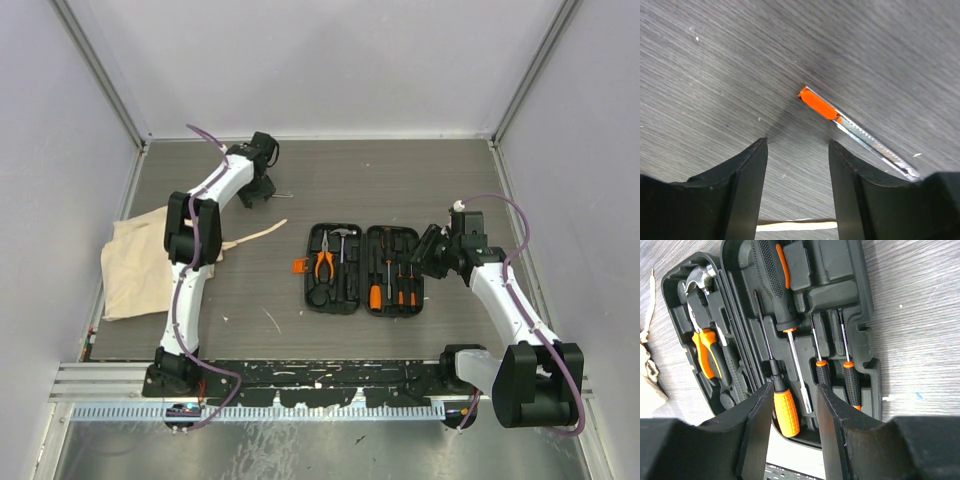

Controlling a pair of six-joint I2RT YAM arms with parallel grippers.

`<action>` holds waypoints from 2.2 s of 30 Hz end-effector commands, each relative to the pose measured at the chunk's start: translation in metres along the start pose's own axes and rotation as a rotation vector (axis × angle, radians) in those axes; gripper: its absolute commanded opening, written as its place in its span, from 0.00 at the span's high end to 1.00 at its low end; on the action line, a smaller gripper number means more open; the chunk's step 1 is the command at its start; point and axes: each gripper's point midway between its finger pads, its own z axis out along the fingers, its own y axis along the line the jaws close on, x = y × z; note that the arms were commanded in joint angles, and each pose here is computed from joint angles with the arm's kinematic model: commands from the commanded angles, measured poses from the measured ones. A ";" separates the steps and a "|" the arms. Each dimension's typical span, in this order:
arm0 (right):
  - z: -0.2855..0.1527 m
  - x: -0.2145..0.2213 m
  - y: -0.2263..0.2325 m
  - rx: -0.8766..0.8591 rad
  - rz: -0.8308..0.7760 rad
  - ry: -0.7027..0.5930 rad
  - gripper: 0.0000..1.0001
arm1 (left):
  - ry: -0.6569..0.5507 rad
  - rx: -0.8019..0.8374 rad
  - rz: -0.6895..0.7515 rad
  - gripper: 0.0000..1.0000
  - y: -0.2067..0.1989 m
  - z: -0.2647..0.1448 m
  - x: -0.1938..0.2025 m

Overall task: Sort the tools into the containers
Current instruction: Pick up the utility knife at the center of the board.

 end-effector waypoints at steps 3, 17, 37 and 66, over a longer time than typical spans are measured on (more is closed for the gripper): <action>-0.004 -0.006 0.009 -0.036 -0.022 -0.019 0.55 | -0.120 0.090 -0.112 0.38 -0.021 -0.042 -0.046; -0.001 -0.003 0.005 -0.023 -0.035 -0.003 0.55 | -0.111 0.063 -0.184 0.35 -0.032 -0.020 -0.049; 0.000 -0.001 0.003 -0.019 -0.050 0.001 0.54 | -0.078 0.003 -0.153 0.36 -0.031 0.001 -0.033; -0.001 0.000 0.002 -0.016 -0.051 0.000 0.54 | 0.043 0.181 0.199 0.93 -0.045 0.009 0.004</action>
